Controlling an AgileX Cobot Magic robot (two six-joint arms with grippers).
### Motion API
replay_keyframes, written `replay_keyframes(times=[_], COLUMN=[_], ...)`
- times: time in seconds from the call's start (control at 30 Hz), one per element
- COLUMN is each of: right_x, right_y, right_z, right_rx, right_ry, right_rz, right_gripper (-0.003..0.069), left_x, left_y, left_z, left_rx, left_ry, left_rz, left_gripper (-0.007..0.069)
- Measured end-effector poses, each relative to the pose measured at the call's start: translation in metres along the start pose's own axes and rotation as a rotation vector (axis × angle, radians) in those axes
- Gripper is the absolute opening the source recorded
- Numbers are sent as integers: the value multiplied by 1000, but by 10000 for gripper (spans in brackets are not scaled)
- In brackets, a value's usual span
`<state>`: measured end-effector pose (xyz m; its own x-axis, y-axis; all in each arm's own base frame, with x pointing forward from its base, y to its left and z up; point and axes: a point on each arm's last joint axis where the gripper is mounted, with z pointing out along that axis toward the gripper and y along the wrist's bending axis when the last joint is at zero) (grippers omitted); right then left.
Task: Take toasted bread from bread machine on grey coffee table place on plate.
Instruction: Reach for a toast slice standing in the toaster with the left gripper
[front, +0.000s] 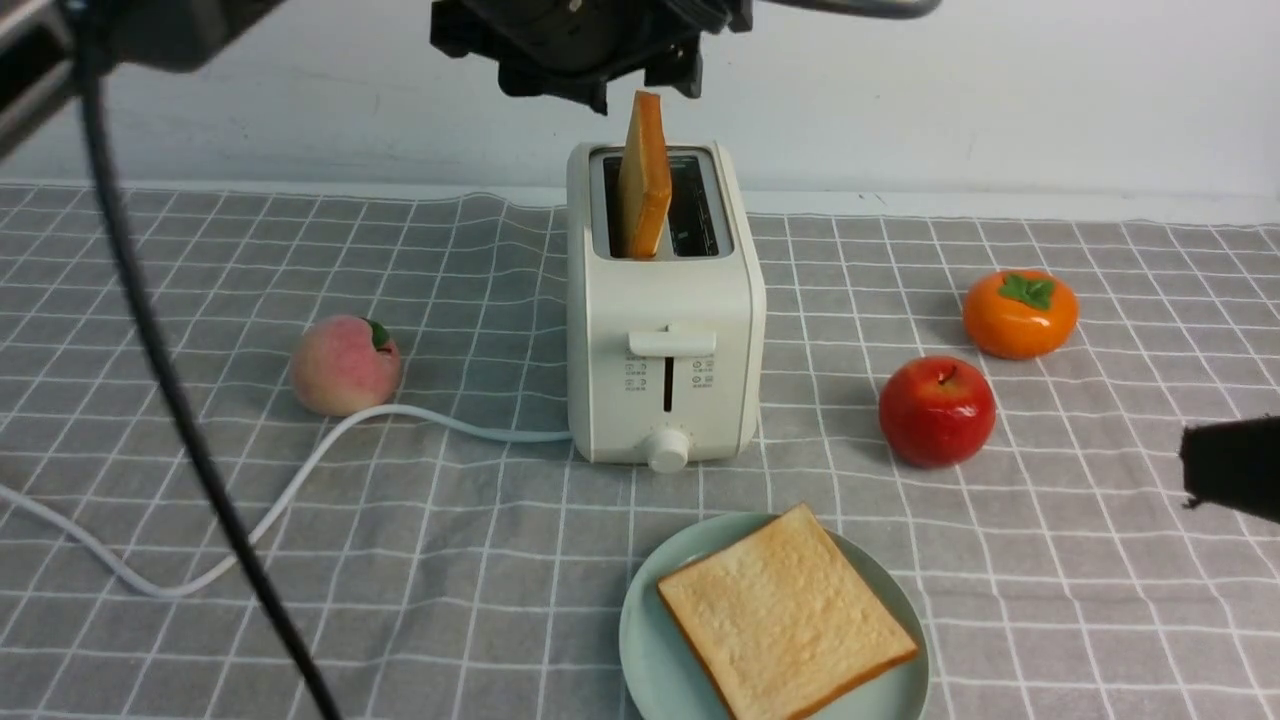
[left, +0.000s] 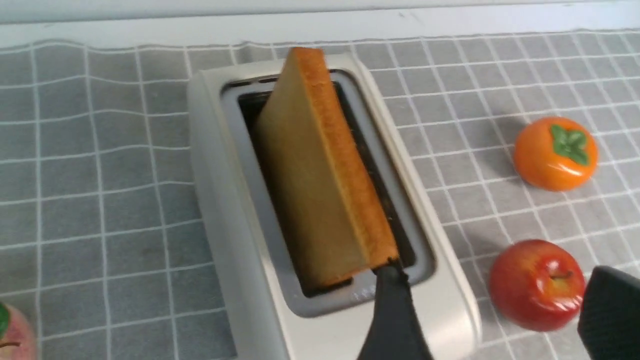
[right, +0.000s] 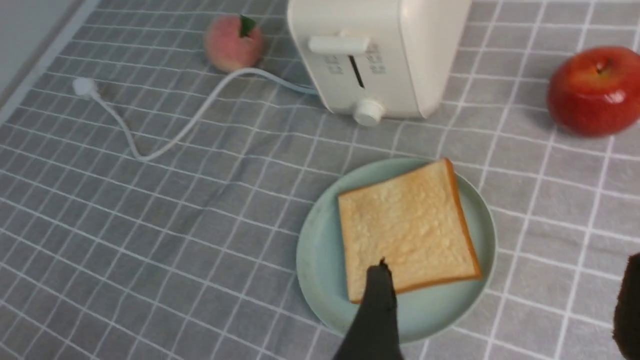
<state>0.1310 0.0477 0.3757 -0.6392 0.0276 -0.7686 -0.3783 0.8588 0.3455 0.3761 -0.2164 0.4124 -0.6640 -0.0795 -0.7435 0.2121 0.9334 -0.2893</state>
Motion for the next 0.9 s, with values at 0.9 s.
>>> replay_keyframes(times=[0.9], right_x=[5], right_y=[3], right_z=[0], right_rx=[-23], right_ry=[55], right_rz=[4], right_gripper=[584], left_x=[18], left_y=[25], left_z=[112], left_rx=[-132], left_ry=[-45], left_rz=[95], left_gripper=[353])
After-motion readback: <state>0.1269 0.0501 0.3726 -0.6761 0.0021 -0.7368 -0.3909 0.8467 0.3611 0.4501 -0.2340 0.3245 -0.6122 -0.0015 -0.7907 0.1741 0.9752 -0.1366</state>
